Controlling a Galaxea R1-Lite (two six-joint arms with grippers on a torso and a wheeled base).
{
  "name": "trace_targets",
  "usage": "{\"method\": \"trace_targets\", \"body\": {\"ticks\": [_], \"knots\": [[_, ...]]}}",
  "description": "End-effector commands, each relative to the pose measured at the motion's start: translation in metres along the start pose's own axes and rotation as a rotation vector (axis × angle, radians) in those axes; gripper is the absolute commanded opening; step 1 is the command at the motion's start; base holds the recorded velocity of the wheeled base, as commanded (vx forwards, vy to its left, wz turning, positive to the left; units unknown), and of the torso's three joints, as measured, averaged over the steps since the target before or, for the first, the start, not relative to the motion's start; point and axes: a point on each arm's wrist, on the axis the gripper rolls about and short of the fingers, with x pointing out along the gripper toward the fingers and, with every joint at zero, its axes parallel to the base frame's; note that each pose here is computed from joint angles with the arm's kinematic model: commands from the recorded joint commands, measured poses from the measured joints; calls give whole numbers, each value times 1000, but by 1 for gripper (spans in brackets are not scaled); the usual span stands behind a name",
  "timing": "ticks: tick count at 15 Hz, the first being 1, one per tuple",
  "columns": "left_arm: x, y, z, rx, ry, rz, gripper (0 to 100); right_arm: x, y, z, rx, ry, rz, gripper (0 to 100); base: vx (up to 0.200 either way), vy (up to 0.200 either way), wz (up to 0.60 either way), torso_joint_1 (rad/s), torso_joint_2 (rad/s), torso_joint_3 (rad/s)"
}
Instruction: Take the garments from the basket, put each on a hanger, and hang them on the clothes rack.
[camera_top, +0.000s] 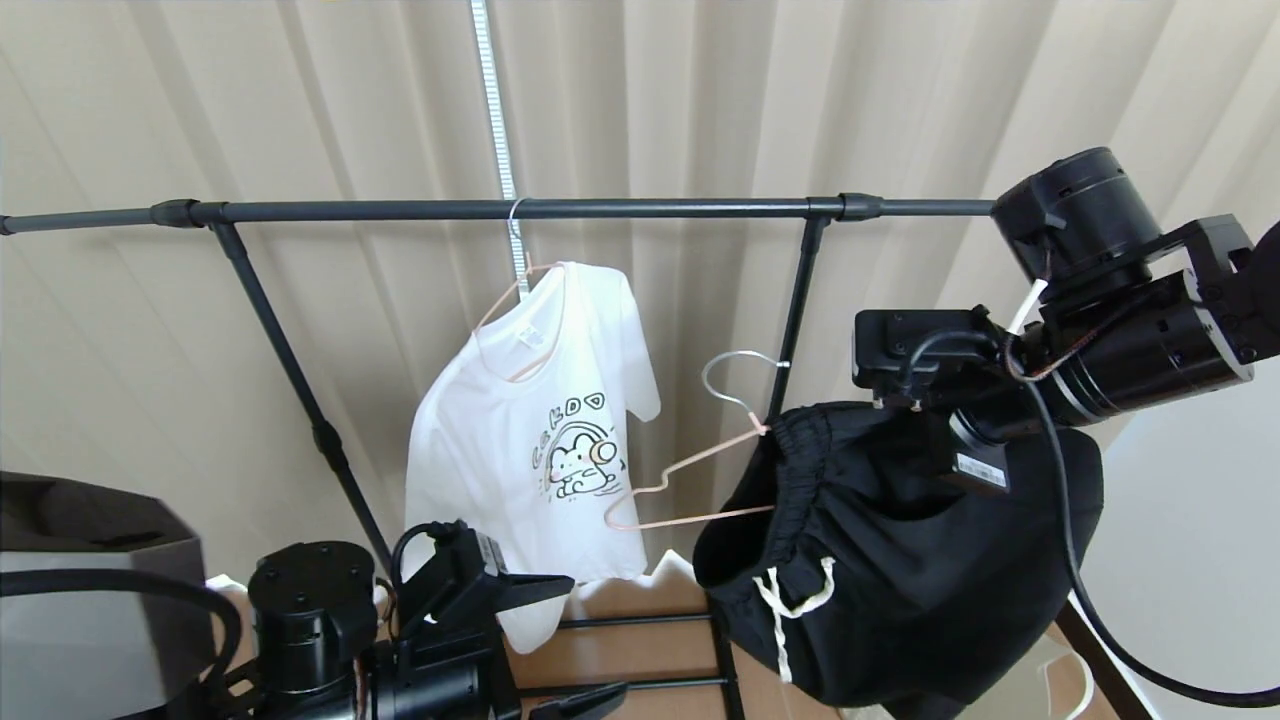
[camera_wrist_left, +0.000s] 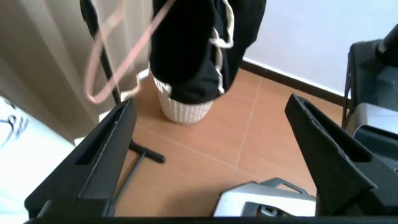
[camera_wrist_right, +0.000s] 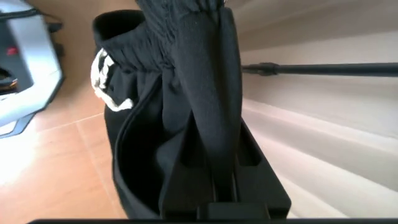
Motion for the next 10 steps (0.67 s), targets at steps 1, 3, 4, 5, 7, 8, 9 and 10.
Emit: {"method": "trace_targets", "body": {"ticks": [1, 3, 4, 5, 7, 8, 9, 10], "knots": [[25, 6, -20, -71, 65, 34, 100, -6, 5, -3, 11, -17, -44, 0, 0, 0, 0, 0, 0, 0], [39, 10, -8, -146, 6, 95, 100, -13, 9, -5, 23, -46, -95, 0, 0, 0, 0, 0, 0, 0], [45, 12, -1, -144, -30, 128, 100, -16, 12, -6, 73, -59, -105, 0, 0, 0, 0, 0, 0, 0], [51, 15, 0, -180, 0, 169, 100, -15, 18, -6, 144, -72, -93, 0, 0, 0, 0, 0, 0, 0], [60, 17, 9, -261, -3, 220, 100, -14, 30, -8, 222, -108, -97, 0, 0, 0, 0, 0, 0, 0], [64, 18, 11, -284, 12, 238, 100, -12, 37, -13, 260, -145, -124, 0, 0, 0, 0, 0, 0, 0], [64, 18, 10, -287, 16, 240, 100, -8, 42, -17, 265, -165, -141, 0, 0, 0, 0, 0, 0, 0], [65, 17, 10, -288, 16, 238, 100, -4, 46, -21, 266, -175, -153, 0, 0, 0, 0, 0, 0, 0]]}}
